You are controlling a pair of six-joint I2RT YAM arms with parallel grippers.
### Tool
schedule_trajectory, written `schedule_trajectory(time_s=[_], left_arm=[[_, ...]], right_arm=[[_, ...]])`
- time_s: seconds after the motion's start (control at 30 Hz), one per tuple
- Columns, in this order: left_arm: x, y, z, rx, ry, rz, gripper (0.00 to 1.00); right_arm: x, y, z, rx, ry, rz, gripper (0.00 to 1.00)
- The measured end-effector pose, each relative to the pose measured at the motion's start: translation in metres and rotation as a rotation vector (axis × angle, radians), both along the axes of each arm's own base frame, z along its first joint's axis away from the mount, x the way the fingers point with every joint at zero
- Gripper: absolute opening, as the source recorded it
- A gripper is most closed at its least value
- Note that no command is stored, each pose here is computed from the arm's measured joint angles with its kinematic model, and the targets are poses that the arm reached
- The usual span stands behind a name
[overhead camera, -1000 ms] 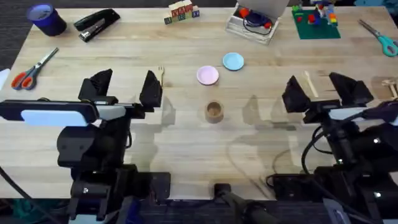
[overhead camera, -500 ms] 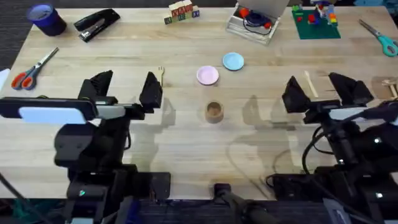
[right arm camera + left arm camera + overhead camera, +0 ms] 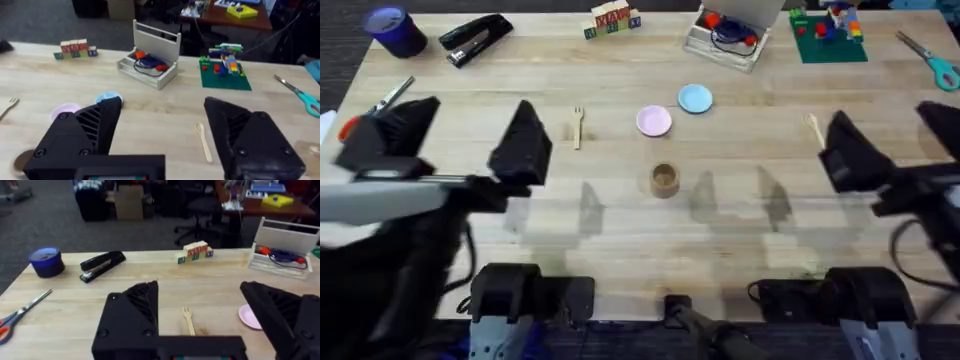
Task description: Pick up a utensil and set it on the pink plate, then put the other utensil in the container.
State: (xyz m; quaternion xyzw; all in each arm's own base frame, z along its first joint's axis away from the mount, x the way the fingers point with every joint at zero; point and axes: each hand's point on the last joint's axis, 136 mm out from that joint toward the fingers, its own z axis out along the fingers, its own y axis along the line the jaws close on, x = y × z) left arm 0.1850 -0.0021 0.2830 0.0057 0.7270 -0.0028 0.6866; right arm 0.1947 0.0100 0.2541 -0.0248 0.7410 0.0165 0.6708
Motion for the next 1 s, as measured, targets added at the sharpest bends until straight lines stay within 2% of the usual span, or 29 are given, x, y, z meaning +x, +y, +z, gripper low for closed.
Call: schedule_trajectory(time_s=[0.1,0.2,0.4,0.8,1.0], left_arm=[[-0.011,0.000,0.016,0.000,0.054,0.000,0.994],[-0.018,0.000,0.022,0.000,0.152,0.000,0.993],[-0.020,0.000,0.029,0.001,0.397,0.000,0.993],[0.012,0.000,0.015,0.004,0.885,-0.002,0.993],[0.033,0.000,0.000,0.005,1.051,-0.002,0.993]], right_arm=[[-0.013,0.000,0.012,0.000,0.057,0.000,0.995],[-0.023,0.000,0.016,0.000,0.150,0.000,0.994],[-0.034,0.000,0.023,-0.001,0.362,0.000,0.995],[-0.019,0.000,0.035,-0.001,0.669,0.000,0.996],[-0.014,0.000,0.020,-0.001,0.816,0.000,0.996]])
